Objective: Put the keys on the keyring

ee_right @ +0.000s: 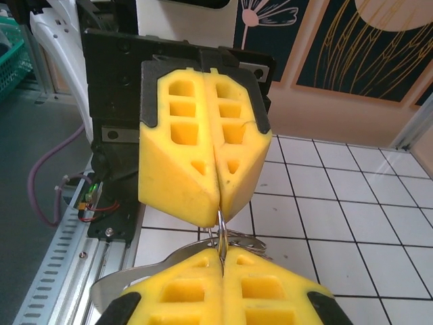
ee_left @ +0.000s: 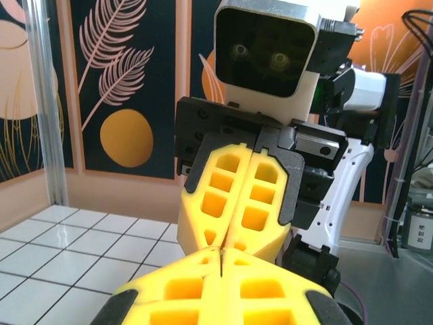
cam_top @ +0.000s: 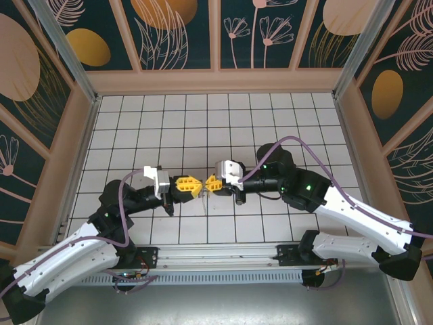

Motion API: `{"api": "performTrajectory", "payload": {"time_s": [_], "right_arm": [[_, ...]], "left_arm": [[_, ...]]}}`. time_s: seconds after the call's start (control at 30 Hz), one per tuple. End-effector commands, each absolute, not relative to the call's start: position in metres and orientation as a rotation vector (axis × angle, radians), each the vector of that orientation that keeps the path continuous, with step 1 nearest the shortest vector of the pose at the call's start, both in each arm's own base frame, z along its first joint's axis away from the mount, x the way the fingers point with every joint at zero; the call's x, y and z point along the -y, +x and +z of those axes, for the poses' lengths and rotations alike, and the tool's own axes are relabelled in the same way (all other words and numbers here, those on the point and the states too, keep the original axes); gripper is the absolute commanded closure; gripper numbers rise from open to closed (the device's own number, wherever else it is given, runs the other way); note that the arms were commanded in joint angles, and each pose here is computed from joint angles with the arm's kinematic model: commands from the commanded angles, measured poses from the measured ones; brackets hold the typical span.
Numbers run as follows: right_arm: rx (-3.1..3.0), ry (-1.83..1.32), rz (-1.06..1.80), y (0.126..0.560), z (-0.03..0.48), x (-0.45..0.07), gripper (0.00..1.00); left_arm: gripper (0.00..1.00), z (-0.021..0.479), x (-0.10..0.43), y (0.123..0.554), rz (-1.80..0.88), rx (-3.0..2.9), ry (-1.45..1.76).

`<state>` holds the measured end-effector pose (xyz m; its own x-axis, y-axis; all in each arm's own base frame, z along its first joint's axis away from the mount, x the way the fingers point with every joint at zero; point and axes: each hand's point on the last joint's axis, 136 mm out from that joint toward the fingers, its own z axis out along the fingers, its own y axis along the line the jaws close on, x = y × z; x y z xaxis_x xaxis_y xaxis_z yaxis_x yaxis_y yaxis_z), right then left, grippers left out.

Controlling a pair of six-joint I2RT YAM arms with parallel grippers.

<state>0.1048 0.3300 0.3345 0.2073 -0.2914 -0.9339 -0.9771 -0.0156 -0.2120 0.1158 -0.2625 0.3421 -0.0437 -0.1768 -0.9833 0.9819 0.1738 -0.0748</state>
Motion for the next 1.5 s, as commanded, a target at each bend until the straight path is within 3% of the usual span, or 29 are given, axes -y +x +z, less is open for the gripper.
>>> {"api": "performTrajectory", "payload": {"time_s": [0.0,0.07,0.23,0.47,0.7,0.8,0.93,1.17,1.33,1.47], "right_arm": [[-1.282,-1.488,0.813,0.115,0.339,-0.331,1.0],[-1.312,-1.501,0.787,0.118,0.335,-0.33,1.0],[-1.323,-1.522,0.788,0.116,0.331,-0.329,1.0],[-1.265,-1.516,0.828,0.106,0.345,-0.326,1.0],[-1.239,-1.516,0.842,0.102,0.349,-0.324,1.0],[-1.229,-1.52,0.847,0.101,0.351,-0.325,1.0],[-1.218,-1.525,0.858,0.1,0.352,-0.326,1.0],[-1.238,-1.505,0.843,0.104,0.351,-0.326,1.0],[-1.283,-1.485,0.846,0.104,0.342,-0.32,0.87],[-1.315,-1.479,0.835,0.107,0.335,-0.319,0.95]], "left_arm": [[0.84,0.33,0.264,0.132,-1.089,-1.331,0.937],[0.78,0.318,0.265,0.14,-1.033,-1.409,0.949],[0.88,0.305,0.269,0.143,-1.015,-1.47,0.983],[0.89,0.304,0.27,0.142,-1.024,-1.457,0.986],[0.83,0.303,0.269,0.142,-1.019,-1.46,0.99],[0.86,0.301,0.268,0.14,-1.014,-1.449,0.998],[1.0,0.302,0.266,0.139,-1.018,-1.427,0.985],[1.0,0.314,0.265,0.134,-1.031,-1.375,0.988],[1.0,0.328,0.263,0.128,-1.049,-1.311,0.985],[1.0,0.328,0.265,0.126,-1.062,-1.302,0.998]]}}
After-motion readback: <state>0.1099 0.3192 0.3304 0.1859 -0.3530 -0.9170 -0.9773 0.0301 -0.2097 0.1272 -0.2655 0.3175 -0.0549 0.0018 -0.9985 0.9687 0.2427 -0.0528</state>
